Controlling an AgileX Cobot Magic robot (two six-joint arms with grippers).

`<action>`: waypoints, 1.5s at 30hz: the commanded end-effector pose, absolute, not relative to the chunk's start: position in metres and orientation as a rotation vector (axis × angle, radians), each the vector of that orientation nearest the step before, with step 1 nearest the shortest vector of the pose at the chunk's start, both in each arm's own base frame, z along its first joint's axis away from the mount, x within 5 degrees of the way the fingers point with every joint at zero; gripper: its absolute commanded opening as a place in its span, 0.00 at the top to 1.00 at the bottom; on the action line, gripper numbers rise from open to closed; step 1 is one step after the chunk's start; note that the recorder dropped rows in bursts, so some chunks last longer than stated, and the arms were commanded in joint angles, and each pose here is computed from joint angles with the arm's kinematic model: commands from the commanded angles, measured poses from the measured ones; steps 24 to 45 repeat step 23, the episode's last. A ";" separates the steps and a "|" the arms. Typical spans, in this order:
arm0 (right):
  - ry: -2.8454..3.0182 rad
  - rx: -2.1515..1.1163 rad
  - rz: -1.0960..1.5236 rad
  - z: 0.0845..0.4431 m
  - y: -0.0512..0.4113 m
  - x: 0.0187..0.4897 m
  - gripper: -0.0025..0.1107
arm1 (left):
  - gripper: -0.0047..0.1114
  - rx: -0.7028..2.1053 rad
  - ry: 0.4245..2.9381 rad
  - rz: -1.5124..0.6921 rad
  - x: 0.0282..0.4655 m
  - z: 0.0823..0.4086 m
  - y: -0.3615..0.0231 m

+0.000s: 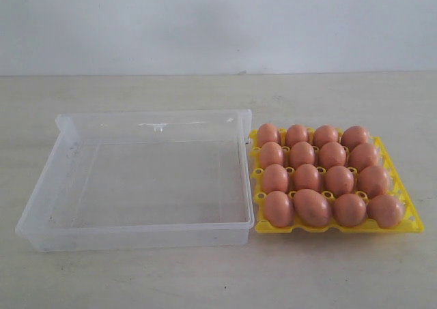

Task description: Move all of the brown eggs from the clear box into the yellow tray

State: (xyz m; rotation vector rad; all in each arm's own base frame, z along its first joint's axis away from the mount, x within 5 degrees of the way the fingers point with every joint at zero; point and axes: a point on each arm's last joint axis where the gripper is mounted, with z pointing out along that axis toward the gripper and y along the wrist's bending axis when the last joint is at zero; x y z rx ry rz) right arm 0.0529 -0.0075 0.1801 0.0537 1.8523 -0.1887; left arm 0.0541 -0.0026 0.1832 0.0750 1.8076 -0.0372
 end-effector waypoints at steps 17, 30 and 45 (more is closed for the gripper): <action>1.834 0.066 -0.193 0.182 -0.008 0.053 0.98 | 1.00 0.087 1.824 -0.024 0.054 0.182 -0.002; 1.834 0.066 -0.193 0.182 -0.008 0.053 0.98 | 1.00 0.087 1.824 -0.024 0.054 0.182 -0.002; 1.834 0.066 -0.193 0.182 -0.008 0.053 0.98 | 1.00 0.087 1.824 -0.024 0.054 0.182 -0.002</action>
